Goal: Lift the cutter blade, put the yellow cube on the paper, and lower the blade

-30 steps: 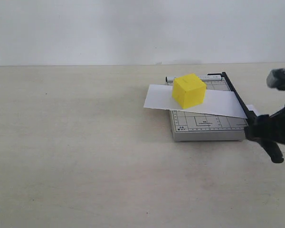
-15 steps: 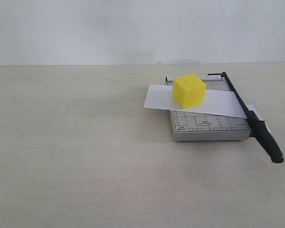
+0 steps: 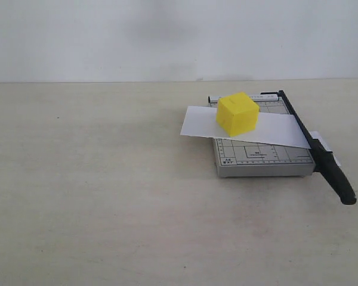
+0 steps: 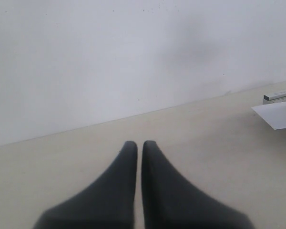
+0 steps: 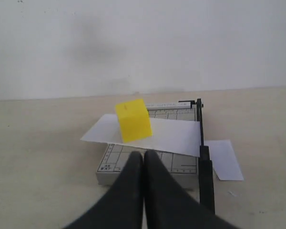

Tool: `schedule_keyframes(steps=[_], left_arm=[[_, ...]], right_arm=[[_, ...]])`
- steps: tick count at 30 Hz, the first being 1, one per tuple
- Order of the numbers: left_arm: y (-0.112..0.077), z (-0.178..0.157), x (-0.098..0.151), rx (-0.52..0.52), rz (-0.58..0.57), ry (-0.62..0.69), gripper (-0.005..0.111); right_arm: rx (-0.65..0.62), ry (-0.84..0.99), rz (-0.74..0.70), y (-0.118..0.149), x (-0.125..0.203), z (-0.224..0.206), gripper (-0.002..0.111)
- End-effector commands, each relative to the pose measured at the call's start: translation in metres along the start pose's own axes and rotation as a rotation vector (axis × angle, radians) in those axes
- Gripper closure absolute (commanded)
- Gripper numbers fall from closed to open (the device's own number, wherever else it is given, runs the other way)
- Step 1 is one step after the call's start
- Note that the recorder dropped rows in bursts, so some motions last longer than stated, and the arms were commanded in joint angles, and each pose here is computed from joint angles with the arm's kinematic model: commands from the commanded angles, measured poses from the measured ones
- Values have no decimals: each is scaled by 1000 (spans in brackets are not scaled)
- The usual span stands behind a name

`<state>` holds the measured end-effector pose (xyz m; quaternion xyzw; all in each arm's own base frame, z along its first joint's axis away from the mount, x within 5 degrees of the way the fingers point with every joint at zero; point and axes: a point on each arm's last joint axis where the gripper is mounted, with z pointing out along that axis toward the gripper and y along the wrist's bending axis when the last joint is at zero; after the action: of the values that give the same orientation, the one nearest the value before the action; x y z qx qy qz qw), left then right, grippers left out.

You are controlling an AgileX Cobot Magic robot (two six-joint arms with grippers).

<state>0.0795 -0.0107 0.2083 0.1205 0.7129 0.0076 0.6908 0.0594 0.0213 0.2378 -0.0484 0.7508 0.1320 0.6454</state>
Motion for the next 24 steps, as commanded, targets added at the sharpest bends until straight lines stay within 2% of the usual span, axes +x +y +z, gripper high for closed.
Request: schedule_keyframes(steps=[1, 6, 7, 9, 13, 16, 20, 24], left_arm=[[0, 0, 1, -2, -6, 2, 102], [0, 0, 1, -2, -6, 2, 102], [0, 0, 1, -2, -6, 2, 102], [0, 0, 1, -2, -6, 2, 102], [0, 0, 1, -2, -7, 2, 102], [0, 0, 1, -2, -7, 2, 102], [0, 0, 1, -2, -7, 2, 102], [0, -1, 1, -1, -7, 1, 102]], right_arm=[[54, -31, 2, -7, 12, 4, 109], [162, -110, 8, -21, 29, 8, 109], [182, -153, 5, -23, 26, 7, 109], [182, -142, 6, -22, 27, 6, 109], [259, -147, -48, -27, 27, 4, 109], [308, -105, -118, -29, 30, 3, 109], [393, 99, 58, -34, 55, -6, 109], [386, 102, -54, -33, 54, -6, 109]])
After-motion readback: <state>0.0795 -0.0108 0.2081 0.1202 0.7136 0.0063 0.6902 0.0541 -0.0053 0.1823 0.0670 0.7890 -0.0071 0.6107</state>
